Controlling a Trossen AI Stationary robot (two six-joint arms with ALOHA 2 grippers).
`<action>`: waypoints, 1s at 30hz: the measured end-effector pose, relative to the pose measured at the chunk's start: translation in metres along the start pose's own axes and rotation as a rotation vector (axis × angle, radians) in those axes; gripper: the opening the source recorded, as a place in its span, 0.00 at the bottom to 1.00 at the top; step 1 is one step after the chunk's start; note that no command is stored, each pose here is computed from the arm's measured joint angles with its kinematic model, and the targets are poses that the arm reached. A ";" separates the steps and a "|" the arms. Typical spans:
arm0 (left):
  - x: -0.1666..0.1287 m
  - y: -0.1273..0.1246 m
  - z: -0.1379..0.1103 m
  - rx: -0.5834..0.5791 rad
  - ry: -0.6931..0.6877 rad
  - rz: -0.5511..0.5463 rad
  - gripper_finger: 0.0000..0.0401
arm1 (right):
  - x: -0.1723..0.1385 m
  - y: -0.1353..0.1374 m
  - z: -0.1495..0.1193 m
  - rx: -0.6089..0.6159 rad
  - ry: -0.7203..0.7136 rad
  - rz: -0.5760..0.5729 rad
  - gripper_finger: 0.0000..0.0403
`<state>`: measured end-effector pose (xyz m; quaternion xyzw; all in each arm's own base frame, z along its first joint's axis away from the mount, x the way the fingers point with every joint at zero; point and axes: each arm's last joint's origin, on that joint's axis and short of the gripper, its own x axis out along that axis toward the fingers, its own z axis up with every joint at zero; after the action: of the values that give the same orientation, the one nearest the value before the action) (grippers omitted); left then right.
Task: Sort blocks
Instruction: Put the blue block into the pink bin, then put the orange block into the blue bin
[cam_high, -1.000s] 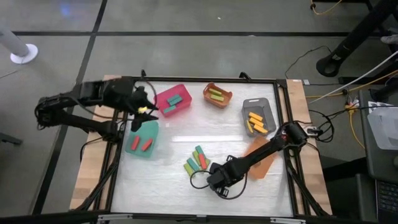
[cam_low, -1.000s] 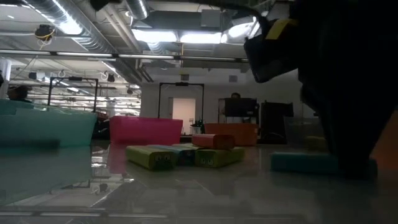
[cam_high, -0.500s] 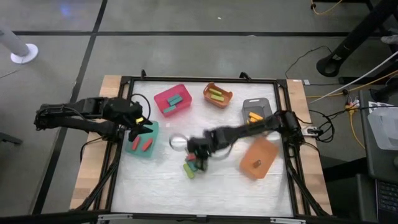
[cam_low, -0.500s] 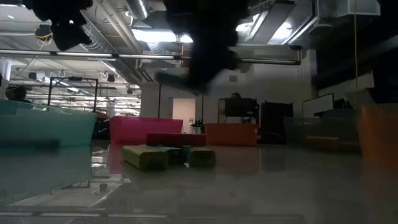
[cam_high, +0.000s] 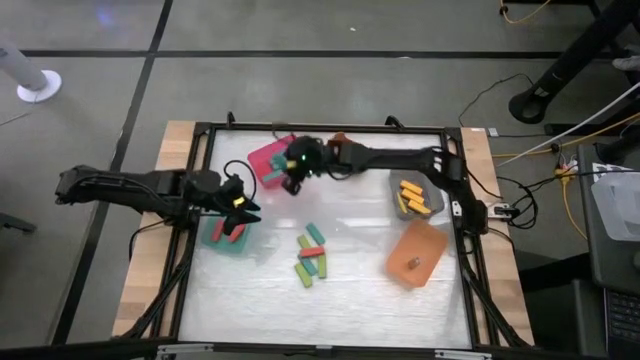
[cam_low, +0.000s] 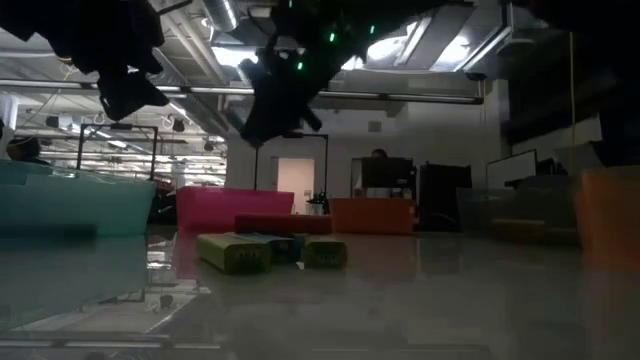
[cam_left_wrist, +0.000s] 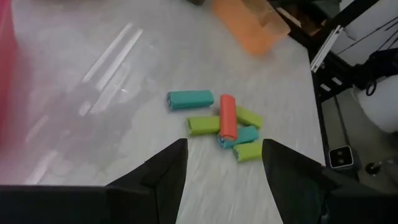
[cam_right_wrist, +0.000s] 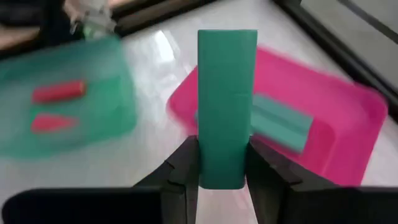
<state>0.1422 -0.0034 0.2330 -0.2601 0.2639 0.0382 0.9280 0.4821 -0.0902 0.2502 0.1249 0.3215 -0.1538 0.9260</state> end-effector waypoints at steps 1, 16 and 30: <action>0.001 0.000 0.000 0.002 -0.005 -0.006 0.48 | 0.006 -0.007 0.002 0.012 -0.025 0.008 0.26; 0.031 -0.006 0.003 0.096 -0.127 -0.099 0.48 | 0.033 -0.059 0.003 0.088 -0.079 0.000 0.41; 0.104 -0.029 -0.005 0.368 -0.158 -0.161 0.48 | -0.027 -0.051 0.023 0.070 -0.005 0.066 0.47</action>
<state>0.2346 -0.0373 0.1899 -0.1026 0.1714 -0.0644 0.9777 0.4558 -0.1392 0.2776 0.1675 0.3091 -0.1348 0.9264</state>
